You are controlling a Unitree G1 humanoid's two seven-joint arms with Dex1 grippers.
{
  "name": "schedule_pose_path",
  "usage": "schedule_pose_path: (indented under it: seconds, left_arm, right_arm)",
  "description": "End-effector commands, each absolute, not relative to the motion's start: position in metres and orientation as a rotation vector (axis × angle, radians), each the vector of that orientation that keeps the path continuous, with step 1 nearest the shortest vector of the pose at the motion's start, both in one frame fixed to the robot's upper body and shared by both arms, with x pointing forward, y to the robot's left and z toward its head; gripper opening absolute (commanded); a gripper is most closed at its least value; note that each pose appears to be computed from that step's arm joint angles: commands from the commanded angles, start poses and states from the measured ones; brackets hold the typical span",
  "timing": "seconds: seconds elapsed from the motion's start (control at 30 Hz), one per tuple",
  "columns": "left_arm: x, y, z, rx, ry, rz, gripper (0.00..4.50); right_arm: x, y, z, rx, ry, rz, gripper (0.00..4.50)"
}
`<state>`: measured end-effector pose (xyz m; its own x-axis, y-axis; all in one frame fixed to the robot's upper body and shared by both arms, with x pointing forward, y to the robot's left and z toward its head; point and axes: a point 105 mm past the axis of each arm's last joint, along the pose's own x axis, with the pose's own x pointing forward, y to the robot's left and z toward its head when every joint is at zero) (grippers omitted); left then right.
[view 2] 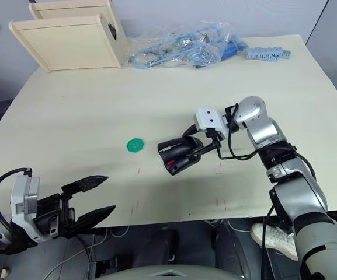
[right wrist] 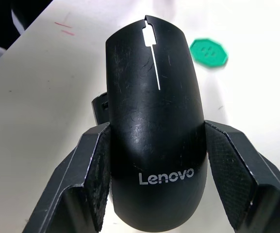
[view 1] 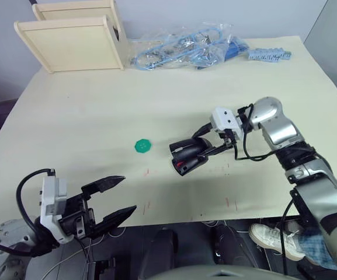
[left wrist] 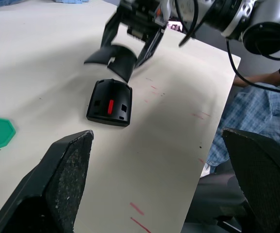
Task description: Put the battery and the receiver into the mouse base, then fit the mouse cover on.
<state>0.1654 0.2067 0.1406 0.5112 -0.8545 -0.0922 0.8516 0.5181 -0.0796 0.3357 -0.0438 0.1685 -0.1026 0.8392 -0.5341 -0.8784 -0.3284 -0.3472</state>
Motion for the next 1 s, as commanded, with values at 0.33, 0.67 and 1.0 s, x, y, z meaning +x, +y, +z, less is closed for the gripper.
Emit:
schedule_pose_path:
  seconds: [0.33,0.67,1.0]
  left_arm:
    - [0.161,0.203,0.146,0.004,0.097,-1.038,4.50]
    - [0.160,0.203,0.144,0.004,0.100,-1.037,4.50]
    - [0.155,0.204,0.142,0.007,0.104,-1.039,4.50]
  right_arm:
    - [0.341,-0.023,0.183,-1.092,0.153,1.825,2.40]
    - [0.345,-0.016,0.171,-1.174,0.217,1.830,2.40]
    - [0.346,-0.015,0.163,-1.188,0.281,1.804,2.40]
